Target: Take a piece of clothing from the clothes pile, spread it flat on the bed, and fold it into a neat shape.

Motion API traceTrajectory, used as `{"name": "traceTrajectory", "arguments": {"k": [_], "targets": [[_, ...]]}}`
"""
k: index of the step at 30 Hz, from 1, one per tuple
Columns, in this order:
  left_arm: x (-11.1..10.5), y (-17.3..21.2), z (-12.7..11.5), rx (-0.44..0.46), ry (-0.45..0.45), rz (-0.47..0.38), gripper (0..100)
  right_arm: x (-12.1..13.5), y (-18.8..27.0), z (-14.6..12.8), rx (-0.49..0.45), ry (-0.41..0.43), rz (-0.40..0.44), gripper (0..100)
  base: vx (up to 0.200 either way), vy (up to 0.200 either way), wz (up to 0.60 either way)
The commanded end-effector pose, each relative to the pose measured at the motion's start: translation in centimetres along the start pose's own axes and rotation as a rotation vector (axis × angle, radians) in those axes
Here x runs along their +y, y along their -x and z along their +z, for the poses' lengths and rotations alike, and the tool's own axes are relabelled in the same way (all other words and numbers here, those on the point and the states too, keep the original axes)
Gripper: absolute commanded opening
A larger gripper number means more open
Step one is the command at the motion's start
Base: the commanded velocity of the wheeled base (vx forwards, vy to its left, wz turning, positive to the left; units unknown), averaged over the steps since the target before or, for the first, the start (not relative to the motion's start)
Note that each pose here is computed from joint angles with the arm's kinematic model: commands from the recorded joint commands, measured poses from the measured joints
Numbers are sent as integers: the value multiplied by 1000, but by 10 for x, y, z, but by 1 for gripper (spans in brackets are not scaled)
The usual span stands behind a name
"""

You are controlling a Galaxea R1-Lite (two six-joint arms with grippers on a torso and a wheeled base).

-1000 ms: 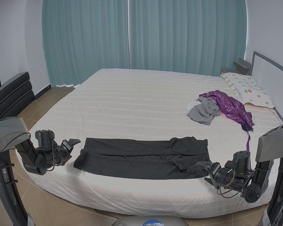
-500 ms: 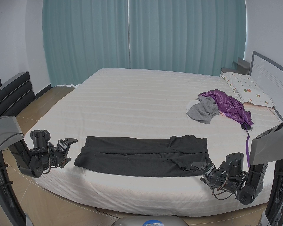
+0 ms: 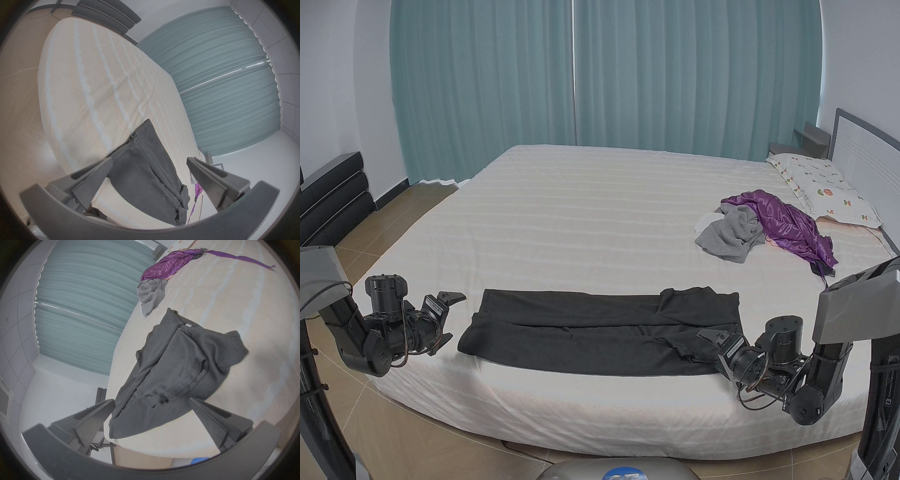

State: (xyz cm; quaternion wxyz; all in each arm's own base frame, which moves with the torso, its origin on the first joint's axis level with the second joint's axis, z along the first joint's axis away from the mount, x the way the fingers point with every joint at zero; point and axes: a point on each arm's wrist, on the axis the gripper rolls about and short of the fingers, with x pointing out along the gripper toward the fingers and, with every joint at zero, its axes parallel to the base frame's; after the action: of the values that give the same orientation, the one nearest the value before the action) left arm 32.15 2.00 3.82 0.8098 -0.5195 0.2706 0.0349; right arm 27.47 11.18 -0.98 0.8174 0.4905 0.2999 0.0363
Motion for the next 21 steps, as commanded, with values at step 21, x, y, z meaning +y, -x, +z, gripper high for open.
{"name": "traceTrajectory", "arguments": {"k": [21], "targets": [[15,27,-9,-43,80,6,100,-8,18,3,-28,-68,4,100,0,0,0]]}}
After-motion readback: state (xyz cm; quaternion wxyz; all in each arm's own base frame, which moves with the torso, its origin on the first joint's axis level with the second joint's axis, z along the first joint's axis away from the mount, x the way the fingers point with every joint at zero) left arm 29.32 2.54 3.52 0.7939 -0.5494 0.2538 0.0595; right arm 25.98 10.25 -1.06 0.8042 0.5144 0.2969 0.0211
